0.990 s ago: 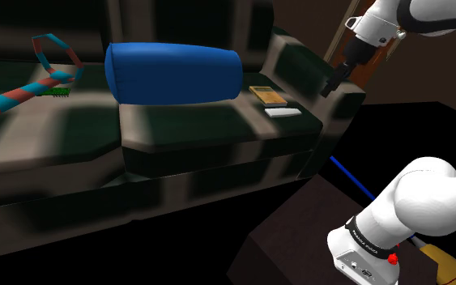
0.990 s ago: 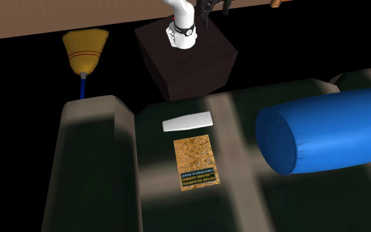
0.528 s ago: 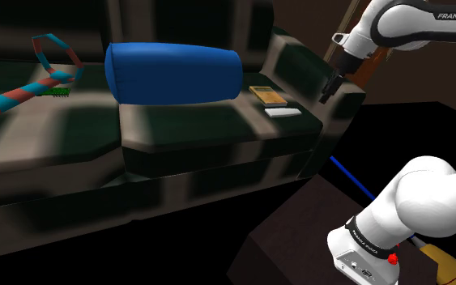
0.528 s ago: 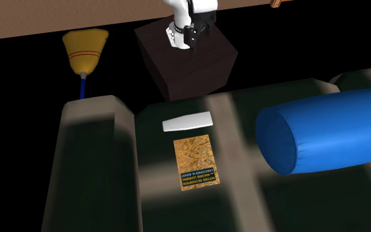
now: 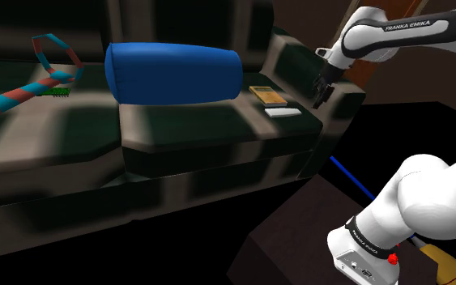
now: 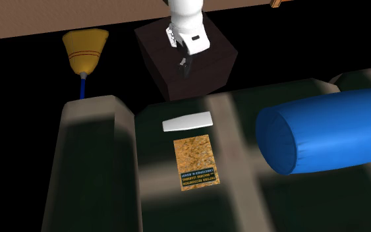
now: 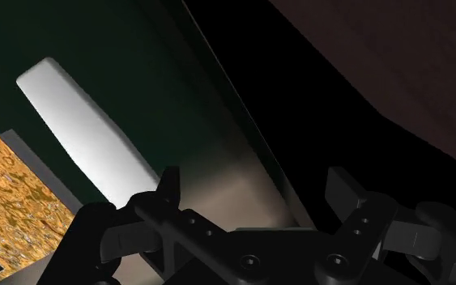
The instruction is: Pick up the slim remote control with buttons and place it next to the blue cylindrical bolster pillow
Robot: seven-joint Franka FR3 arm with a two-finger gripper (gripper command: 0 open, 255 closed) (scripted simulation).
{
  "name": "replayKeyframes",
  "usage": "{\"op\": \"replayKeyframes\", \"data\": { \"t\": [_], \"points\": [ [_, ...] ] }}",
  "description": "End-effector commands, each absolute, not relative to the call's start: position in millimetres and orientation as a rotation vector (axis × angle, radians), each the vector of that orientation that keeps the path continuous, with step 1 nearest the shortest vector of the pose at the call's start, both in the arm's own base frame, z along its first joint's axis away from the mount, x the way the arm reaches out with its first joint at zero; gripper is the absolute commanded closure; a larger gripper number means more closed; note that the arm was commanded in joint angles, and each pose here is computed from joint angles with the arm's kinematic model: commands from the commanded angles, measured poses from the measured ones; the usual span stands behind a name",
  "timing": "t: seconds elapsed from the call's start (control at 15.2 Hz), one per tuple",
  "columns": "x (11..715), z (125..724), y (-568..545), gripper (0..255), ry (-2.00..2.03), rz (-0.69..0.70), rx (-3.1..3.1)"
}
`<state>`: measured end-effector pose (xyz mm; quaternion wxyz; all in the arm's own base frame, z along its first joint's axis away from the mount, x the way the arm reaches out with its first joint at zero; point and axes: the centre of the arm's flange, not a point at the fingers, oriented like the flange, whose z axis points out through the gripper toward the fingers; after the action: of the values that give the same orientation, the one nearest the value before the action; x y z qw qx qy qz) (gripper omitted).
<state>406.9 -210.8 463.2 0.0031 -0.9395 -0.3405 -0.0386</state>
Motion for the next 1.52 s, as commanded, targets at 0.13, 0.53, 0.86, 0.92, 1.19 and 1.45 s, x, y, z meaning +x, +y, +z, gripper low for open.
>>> {"op": "replayKeyframes", "data": {
  "t": [0.13, 0.53, 0.86, 0.92, 1.19, 1.45],
  "points": [
    [443.0, 435.6, -241.5, 0, -1.295, -0.091, -2.857],
    [501.8, 391.5, -276.5, 0, -1.607, -0.046, -2.695],
    [551.5, 356.6, -294.8, 0, -1.835, -0.011, -2.545],
    [551.5, 351.3, -294.8, 0, -1.835, -0.011, -2.545],
    [551.5, 330.2, -294.7, 0, -1.835, -0.011, -2.545],
    [551.6, 316.6, -294.6, 0, -1.835, -0.011, -2.545]
  ]
}}
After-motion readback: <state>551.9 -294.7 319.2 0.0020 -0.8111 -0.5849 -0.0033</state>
